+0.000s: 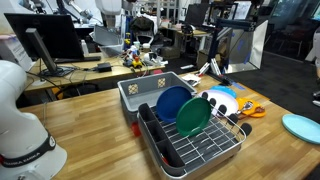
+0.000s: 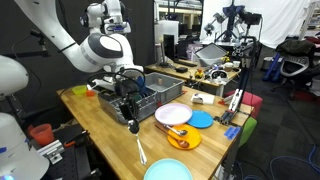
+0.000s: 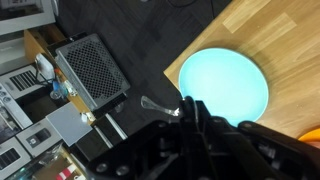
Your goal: Remove the spoon from dish rack and put it on the blue plate
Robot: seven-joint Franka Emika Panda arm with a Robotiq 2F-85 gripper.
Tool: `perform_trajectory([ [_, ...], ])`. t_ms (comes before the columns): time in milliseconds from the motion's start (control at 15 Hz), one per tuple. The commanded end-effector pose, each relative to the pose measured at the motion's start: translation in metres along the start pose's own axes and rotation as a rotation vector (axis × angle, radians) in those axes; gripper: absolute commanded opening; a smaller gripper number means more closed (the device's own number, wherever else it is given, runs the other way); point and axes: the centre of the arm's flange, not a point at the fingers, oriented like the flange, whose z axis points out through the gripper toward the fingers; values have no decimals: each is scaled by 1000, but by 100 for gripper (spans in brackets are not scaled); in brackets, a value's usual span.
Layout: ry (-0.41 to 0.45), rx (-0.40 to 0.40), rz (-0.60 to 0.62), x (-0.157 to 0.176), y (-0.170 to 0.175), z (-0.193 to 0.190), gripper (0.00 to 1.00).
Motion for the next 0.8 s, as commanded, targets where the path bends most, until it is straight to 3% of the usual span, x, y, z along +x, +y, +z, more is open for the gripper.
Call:
perform_trajectory([
  [0,-63,-34,27,31,-30,29,2],
  [400,-160,-162,100,58,-37,57,2],
  [667,-220,-135,108,76,-59,71,2],
  [733,-189,-134,94,51,-26,59,2],
])
